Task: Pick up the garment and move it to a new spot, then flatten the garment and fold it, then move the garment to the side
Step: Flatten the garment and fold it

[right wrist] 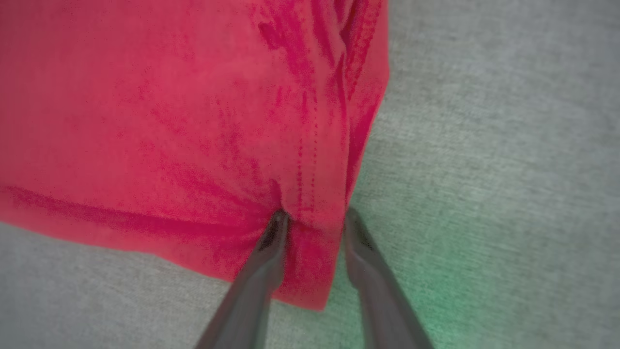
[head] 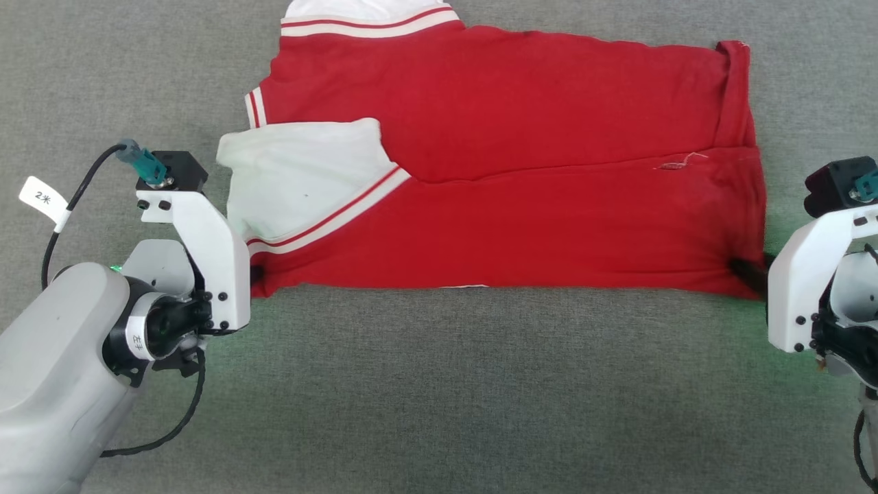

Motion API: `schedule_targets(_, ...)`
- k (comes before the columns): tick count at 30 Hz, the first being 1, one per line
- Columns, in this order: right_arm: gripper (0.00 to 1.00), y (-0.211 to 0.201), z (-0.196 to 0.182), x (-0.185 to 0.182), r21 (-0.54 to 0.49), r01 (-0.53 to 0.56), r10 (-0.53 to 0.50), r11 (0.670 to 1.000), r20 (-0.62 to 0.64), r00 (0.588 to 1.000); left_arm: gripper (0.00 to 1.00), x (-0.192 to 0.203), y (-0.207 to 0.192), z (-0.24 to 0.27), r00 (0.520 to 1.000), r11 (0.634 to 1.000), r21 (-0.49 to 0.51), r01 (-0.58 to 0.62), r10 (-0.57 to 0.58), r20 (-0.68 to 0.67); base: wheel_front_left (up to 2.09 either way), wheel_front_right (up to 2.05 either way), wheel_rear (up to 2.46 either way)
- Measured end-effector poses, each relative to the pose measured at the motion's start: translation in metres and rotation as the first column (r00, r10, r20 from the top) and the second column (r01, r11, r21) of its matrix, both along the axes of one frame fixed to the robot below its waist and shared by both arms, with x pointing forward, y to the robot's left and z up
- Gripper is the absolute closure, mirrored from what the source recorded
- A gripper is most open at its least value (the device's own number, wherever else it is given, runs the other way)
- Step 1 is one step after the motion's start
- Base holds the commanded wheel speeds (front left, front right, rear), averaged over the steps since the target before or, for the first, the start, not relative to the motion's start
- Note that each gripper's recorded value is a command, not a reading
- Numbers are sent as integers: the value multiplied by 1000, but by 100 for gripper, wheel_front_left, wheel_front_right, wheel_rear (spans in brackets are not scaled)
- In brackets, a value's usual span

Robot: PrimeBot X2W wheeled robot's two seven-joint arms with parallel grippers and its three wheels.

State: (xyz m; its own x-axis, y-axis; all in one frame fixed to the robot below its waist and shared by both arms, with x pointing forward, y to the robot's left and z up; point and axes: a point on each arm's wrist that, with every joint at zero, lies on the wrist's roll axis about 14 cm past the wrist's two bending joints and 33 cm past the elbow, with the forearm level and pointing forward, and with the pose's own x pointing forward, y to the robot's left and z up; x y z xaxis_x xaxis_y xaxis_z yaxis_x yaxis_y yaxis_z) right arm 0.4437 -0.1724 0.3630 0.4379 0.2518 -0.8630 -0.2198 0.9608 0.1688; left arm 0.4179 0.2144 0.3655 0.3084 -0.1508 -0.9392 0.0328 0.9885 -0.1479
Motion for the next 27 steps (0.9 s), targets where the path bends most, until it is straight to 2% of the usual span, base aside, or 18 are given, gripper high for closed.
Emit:
schedule_targets(11,100,-4,19,-1,-8,-32,31,999,-12,999,100,-8,5,10,1000,1000,4,-6,6,14,0,0,0)
schedule_targets(21,100,-15,48,-20,-25,-43,43,999,-7,999,100,-29,13,38,1000,999,49,-3,2,30,0,0,0)
schedule_targets(27,100,-23,47,-43,-27,-23,21,999,-56,998,100,-50,7,36,1000,999,40,0,0,-5,0,0,0)
